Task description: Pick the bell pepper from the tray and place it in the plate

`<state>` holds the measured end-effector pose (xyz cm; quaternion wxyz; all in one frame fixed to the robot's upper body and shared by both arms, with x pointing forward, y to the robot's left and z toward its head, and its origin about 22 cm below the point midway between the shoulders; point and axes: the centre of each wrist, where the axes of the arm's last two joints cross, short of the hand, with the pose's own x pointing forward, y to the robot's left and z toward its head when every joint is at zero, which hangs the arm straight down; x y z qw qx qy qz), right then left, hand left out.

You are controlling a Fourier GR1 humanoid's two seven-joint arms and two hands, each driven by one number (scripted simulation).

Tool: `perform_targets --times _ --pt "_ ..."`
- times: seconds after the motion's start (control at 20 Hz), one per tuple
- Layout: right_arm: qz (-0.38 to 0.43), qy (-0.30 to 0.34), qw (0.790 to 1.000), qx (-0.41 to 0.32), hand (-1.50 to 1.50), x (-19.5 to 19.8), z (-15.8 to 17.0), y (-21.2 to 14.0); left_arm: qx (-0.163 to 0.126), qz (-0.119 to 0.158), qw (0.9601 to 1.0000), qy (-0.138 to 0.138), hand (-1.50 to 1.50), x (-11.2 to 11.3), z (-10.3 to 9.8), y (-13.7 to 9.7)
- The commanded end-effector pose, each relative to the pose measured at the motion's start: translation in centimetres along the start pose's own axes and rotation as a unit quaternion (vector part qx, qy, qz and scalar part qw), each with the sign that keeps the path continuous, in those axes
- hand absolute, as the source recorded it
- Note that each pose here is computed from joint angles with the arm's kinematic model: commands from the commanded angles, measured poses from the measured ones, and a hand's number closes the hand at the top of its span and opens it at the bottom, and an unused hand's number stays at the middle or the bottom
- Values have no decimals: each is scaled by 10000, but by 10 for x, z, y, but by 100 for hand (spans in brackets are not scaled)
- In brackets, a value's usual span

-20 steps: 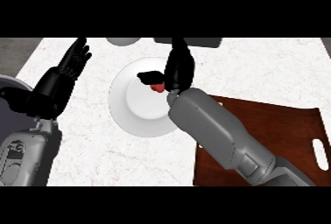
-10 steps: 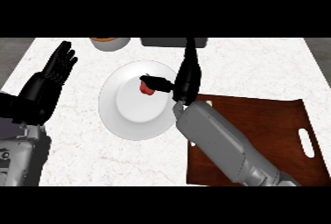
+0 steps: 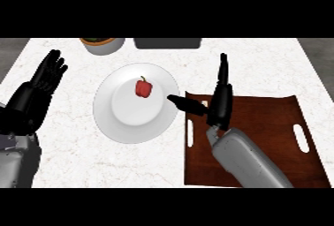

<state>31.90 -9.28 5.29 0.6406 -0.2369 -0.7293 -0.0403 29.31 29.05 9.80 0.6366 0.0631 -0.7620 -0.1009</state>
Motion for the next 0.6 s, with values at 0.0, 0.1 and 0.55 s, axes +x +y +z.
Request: perform_targets --times 0.0,0.1,0.55 --pt "127 -37 9997 187 -150 -29 29 -41 103 -4 9999 21 0 16 -6 -7" --pt "175 -113 9998 40 -150 -17 12 -63 87 -37 10000 3 0 12 10 -12" --pt "562 -267 9981 -29 -150 -38 27 -116 3 -22 10000 -80 0 10 6 6"
